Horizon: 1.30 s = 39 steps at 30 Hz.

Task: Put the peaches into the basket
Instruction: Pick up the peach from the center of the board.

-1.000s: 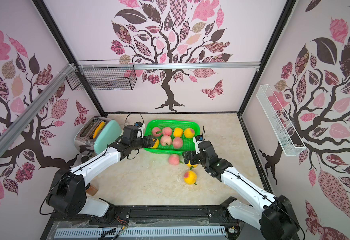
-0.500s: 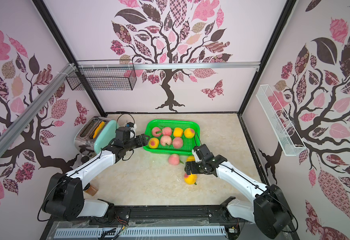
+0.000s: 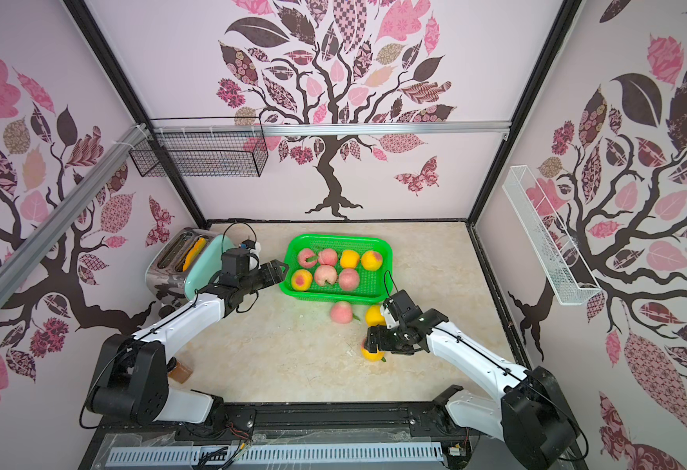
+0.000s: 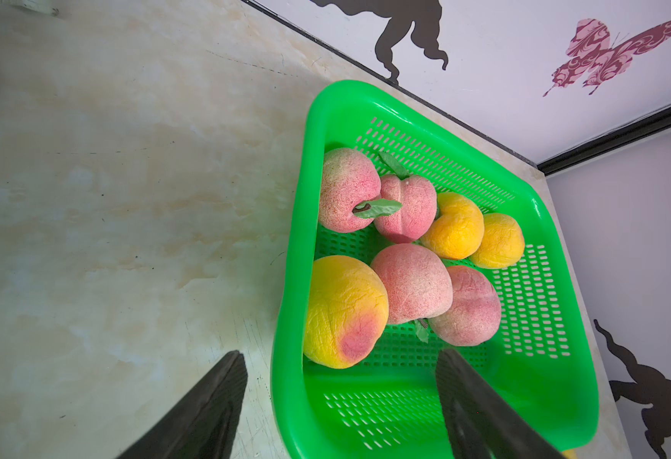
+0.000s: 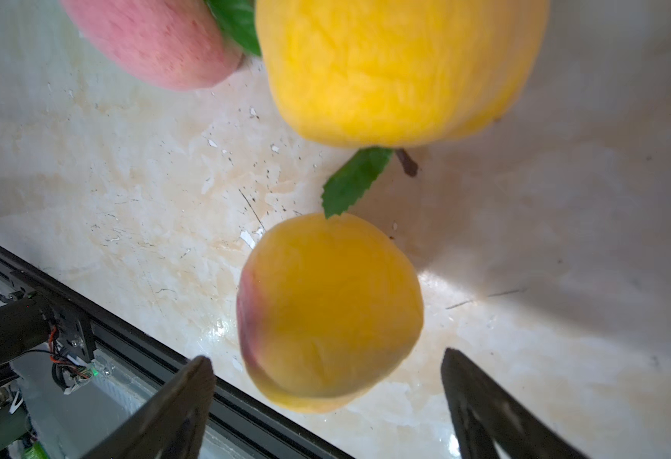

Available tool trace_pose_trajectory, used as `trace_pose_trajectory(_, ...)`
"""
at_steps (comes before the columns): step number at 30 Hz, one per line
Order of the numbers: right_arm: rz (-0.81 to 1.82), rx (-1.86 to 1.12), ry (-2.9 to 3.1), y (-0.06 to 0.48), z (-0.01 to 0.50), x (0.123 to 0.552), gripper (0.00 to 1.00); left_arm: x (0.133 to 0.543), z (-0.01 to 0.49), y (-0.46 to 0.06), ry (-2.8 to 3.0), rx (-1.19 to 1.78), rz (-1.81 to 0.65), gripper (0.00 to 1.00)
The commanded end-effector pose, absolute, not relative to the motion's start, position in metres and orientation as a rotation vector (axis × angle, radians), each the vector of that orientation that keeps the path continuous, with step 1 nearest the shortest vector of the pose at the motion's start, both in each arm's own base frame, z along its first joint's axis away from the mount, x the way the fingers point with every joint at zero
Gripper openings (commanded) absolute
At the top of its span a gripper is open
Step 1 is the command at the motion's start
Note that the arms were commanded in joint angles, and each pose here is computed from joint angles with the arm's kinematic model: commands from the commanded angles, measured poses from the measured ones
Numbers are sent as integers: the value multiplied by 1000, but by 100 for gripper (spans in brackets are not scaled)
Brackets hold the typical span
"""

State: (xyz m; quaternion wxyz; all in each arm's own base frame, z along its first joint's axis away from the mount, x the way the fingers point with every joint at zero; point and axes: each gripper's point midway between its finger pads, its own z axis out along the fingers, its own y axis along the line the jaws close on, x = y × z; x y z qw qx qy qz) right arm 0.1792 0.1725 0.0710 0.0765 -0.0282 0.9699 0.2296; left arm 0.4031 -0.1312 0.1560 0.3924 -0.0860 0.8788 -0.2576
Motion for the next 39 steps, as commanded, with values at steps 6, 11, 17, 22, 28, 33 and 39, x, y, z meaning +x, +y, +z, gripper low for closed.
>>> trace_pose_trajectory(6,729,-85,2907,181,72,182,91,407,151,-134,2233,-214,-670,79)
trace_pose_trajectory(11,742,-64,2881,185,72,189,91,407,148,-133,2246,-223,-671,79)
trace_pose_trajectory(17,740,-67,2891,188,66,192,91,406,149,-135,2246,-223,-684,79)
trace_pose_trajectory(22,731,-67,2904,187,61,190,89,405,151,-135,2245,-216,-683,79)
trace_pose_trajectory(28,742,-91,2897,188,65,189,79,405,152,-135,2246,-215,-681,79)
trace_pose_trajectory(33,738,-105,2898,189,66,190,66,405,153,-135,2245,-215,-686,79)
trace_pose_trajectory(39,753,-122,2888,192,68,192,50,403,154,-135,2246,-211,-686,79)
